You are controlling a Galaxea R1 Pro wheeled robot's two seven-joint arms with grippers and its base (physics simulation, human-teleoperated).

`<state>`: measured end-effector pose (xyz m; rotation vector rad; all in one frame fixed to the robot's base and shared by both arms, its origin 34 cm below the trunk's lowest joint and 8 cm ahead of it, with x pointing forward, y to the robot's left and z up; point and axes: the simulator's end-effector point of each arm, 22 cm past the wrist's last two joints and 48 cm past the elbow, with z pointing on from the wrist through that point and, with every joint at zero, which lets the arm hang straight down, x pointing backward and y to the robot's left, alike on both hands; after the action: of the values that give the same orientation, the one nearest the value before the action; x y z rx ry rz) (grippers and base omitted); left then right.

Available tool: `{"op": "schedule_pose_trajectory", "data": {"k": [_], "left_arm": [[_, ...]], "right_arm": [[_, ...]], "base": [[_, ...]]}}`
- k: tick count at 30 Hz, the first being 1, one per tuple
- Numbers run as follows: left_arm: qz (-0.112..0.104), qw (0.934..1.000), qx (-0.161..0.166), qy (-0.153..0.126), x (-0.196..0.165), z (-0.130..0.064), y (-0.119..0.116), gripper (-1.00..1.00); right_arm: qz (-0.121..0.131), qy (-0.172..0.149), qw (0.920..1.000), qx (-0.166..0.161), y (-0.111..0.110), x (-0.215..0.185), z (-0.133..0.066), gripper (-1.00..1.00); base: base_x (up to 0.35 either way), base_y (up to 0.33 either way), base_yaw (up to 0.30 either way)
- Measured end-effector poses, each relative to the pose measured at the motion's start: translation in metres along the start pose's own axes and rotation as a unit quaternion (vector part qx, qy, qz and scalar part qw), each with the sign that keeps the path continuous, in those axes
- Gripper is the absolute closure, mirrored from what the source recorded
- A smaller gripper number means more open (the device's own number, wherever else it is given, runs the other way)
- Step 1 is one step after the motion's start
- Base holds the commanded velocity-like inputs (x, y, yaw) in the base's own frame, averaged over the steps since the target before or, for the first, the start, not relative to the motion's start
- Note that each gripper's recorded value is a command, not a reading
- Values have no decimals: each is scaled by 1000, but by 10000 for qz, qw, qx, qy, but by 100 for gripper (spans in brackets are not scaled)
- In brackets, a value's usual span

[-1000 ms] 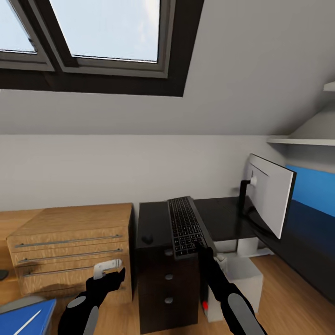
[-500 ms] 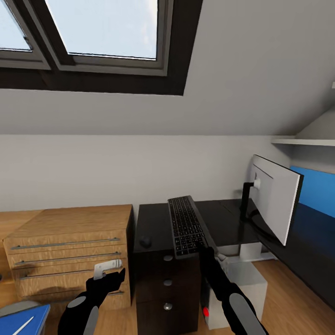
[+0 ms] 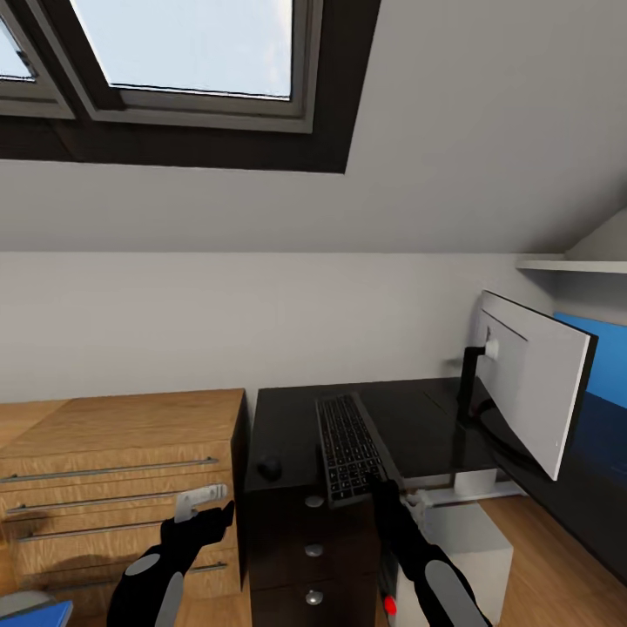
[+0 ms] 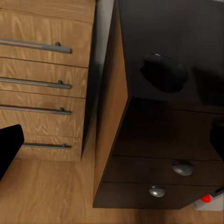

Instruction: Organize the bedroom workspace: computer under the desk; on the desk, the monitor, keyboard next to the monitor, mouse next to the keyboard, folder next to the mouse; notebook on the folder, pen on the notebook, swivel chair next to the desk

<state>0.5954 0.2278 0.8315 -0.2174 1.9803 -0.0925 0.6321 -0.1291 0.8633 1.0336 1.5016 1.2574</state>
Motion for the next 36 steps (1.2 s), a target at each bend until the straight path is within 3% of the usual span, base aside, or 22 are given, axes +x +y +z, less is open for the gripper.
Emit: {"op": "schedule_pose_trajectory", "data": {"k": [11, 20, 36], "left_arm": [[-19, 9999, -4, -120, -6, -10, 2, -100], [-23, 9999, 1, -131, -6, -11, 2, -100], [-18, 9999, -6, -105, -5, -11, 3, -100]], "right_arm": [[-32, 345, 9983, 462, -44, 15, 4, 100], [-27, 360, 9981, 493, -46, 15, 5, 100], [-15, 363, 9981, 496, -46, 16, 5, 100]], "base": [[1, 0, 0], [15, 0, 0], [157, 0, 0]]}}
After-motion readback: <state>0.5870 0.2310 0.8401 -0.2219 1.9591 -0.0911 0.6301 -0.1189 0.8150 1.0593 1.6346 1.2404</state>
